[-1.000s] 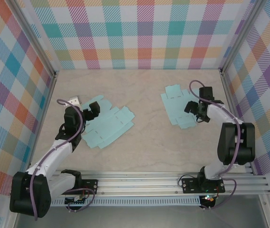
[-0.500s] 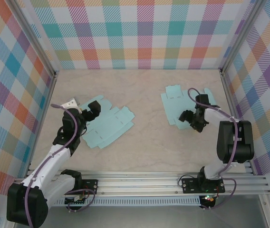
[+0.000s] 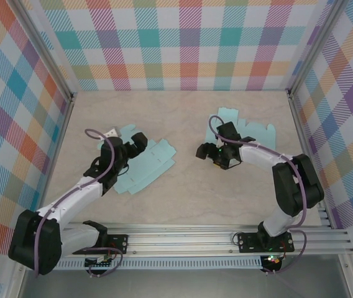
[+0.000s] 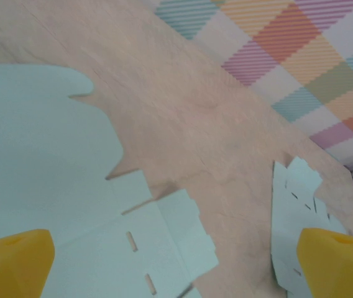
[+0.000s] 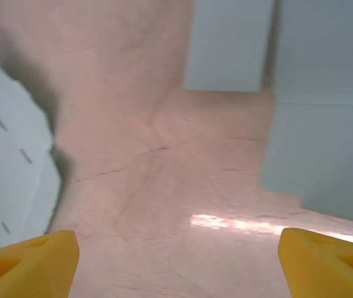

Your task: Fold the paper box

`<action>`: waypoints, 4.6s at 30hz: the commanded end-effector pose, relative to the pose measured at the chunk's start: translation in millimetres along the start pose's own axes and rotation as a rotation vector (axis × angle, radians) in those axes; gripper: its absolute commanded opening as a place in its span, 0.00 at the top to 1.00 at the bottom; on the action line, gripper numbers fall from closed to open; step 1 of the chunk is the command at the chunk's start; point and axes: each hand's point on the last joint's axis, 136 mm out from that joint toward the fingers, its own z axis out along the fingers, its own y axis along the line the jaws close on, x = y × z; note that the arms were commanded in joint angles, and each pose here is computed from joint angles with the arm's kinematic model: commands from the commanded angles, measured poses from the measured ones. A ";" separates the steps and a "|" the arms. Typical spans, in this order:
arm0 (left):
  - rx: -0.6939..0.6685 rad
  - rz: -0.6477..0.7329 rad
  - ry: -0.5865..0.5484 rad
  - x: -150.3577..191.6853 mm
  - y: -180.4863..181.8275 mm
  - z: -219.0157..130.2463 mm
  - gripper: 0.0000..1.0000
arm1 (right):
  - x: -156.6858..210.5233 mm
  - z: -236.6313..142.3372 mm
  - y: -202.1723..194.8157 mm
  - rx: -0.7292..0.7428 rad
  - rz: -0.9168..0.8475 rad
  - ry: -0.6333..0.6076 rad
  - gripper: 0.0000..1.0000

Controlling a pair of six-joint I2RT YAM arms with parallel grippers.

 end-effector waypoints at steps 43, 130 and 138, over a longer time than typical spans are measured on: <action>0.022 -0.370 0.695 283.2 -188.1 127.6 0.54 | -2.0 -226.1 -79.4 0.240 -0.033 -0.650 0.00; 0.692 1.148 0.147 -6.2 -190.8 -16.4 1.00 | -7.9 -242.7 11.2 -0.244 -0.717 -0.802 0.59; 0.721 1.137 0.133 -27.9 -196.4 -30.4 0.76 | -2.9 -247.1 27.7 -0.316 -0.774 -0.759 0.96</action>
